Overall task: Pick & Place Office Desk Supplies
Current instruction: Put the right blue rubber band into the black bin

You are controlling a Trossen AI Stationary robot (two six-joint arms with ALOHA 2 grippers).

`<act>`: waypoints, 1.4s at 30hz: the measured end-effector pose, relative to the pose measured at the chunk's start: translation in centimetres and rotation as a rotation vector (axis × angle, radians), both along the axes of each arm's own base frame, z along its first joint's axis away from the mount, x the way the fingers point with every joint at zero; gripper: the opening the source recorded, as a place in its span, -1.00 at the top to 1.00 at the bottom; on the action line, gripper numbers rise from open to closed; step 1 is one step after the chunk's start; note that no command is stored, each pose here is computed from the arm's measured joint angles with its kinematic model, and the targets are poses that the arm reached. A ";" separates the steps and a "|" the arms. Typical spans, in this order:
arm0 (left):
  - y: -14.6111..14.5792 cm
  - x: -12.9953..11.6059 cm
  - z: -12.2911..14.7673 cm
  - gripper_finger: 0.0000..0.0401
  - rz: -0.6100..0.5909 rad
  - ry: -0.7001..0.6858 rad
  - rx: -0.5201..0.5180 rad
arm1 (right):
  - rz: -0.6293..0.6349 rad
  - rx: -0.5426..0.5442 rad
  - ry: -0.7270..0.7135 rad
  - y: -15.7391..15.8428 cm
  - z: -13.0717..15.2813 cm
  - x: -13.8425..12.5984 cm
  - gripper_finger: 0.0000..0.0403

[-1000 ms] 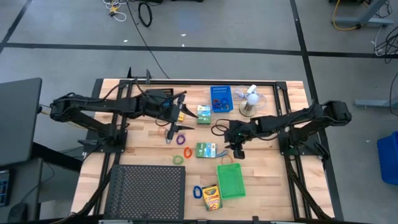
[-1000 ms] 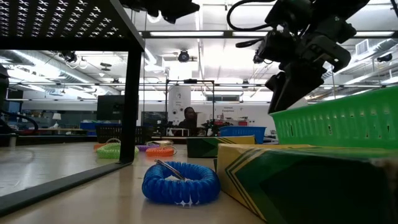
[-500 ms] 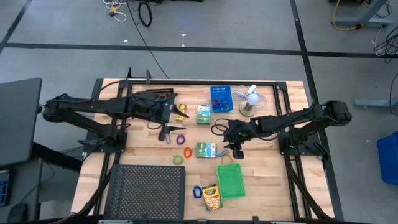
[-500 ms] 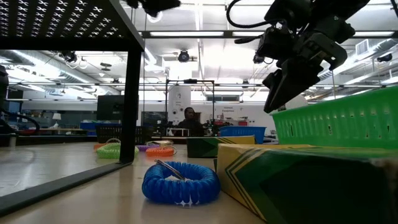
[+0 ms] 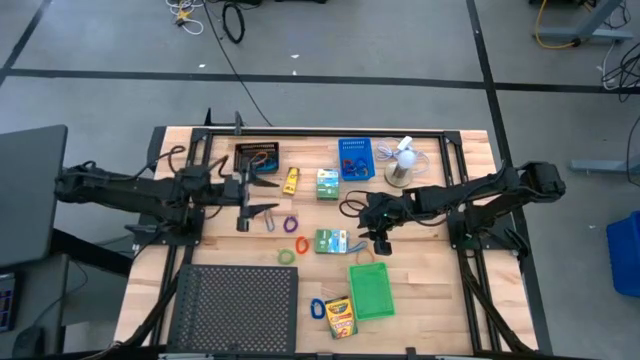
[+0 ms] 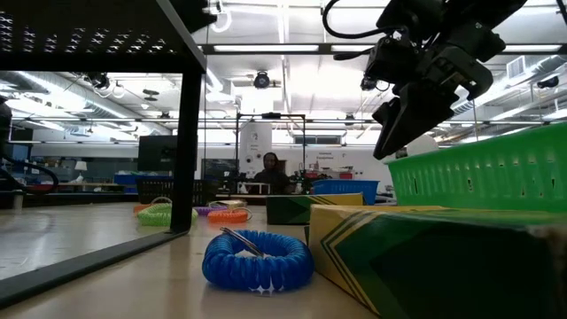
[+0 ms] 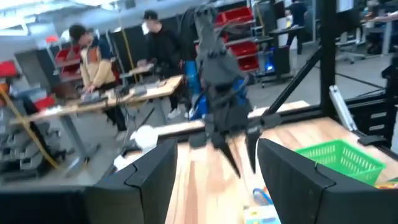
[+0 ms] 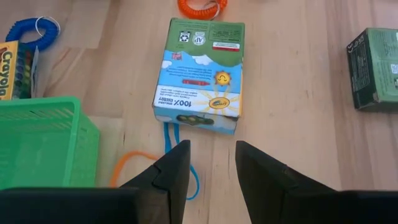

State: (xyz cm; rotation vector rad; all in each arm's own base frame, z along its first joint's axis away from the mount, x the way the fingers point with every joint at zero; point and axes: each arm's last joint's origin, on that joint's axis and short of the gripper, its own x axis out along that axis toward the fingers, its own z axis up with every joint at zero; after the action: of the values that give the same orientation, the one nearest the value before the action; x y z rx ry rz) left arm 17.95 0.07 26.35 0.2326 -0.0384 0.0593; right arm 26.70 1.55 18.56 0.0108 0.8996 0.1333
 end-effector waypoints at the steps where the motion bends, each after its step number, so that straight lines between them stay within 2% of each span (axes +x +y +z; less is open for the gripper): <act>1: 0.0 0.0 -0.3 -0.14 0.004 0.013 -0.016 | -0.002 0.002 0.000 0.0 0.0 0.0 0.32; 7: -0.1 0.5 -2.5 -0.14 -0.028 0.132 -0.073 | -0.014 0.013 0.003 0.0 0.0 0.0 0.32; 17: -0.6 1.5 -3.6 -0.14 -0.196 0.166 -0.150 | -0.005 0.024 0.072 0.6 -0.4 -0.6 0.32; 21: -0.6 2.0 -4.1 -0.14 -0.181 0.178 -0.135 | -0.011 0.025 0.128 0.6 -1.5 -0.4 0.32; 30: -0.2 2.8 -4.9 -0.14 -0.045 0.201 -0.120 | 0.040 -0.010 0.256 0.6 -4.0 0.8 0.32; 35: -0.2 3.0 -5.0 -0.14 -0.053 0.201 -0.116 | 0.058 -0.056 0.285 0.6 -4.2 1.9 0.32; 42: -0.2 3.3 -5.5 -0.14 -0.052 0.223 -0.115 | 0.083 -0.059 0.338 0.7 -5.4 2.3 0.32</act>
State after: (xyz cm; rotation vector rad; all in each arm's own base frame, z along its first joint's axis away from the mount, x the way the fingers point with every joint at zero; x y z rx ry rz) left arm 21.24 -0.12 20.89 0.1223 0.1805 -0.0164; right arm 29.03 2.22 13.19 -0.0603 1.2422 0.1863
